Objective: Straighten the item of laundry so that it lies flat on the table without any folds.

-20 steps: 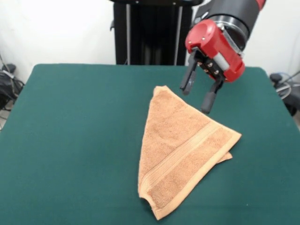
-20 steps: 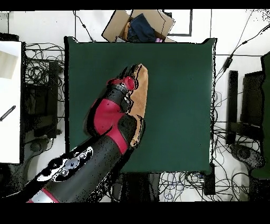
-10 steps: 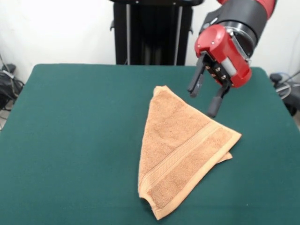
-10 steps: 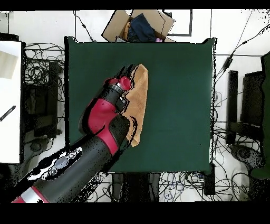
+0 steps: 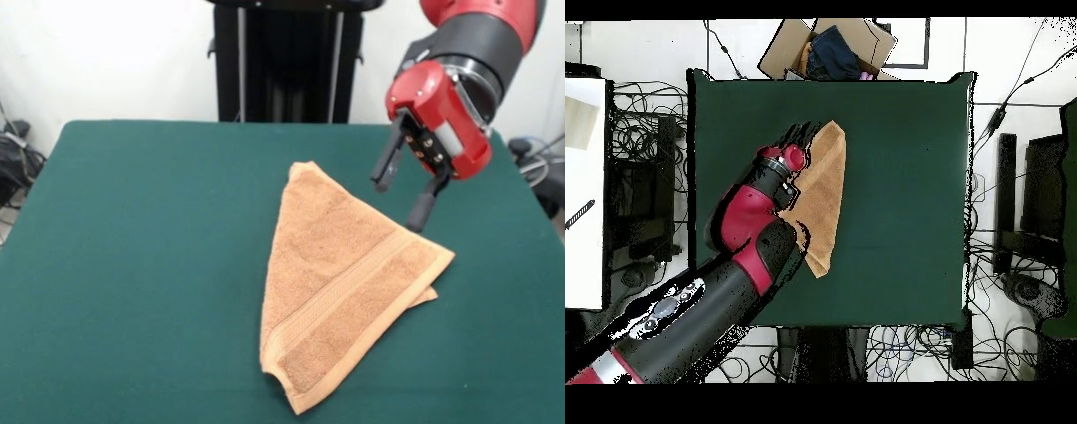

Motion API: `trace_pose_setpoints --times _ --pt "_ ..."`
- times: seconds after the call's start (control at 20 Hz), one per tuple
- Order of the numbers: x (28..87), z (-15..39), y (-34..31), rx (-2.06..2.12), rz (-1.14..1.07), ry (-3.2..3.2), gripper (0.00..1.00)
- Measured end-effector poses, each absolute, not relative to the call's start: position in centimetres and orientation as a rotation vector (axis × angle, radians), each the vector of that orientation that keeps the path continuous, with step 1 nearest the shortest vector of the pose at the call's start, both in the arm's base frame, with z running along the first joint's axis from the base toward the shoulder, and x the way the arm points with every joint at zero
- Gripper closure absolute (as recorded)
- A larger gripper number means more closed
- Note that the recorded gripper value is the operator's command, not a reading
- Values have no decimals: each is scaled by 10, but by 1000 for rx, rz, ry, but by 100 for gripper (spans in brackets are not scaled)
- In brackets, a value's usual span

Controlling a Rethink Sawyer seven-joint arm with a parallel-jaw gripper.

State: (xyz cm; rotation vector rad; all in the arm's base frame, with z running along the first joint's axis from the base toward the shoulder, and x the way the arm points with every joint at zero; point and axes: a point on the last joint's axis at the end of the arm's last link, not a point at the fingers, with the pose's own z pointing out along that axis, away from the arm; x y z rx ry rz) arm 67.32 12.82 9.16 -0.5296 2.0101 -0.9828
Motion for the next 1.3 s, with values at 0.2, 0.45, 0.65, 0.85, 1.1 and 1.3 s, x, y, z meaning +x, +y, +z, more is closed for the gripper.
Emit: trace_pose_setpoints --times 0.2,0.45,0.65,0.85,1.1,1.3 --pt "673 81 139 -512 -977 2028 0" --pt "673 76 143 -510 -969 2046 0" --pt "672 72 145 -509 -960 2055 0" --pt "671 71 152 -511 -951 2052 0" --pt "670 73 164 -507 -937 2043 0" --pt "666 74 183 -509 -919 2036 0"
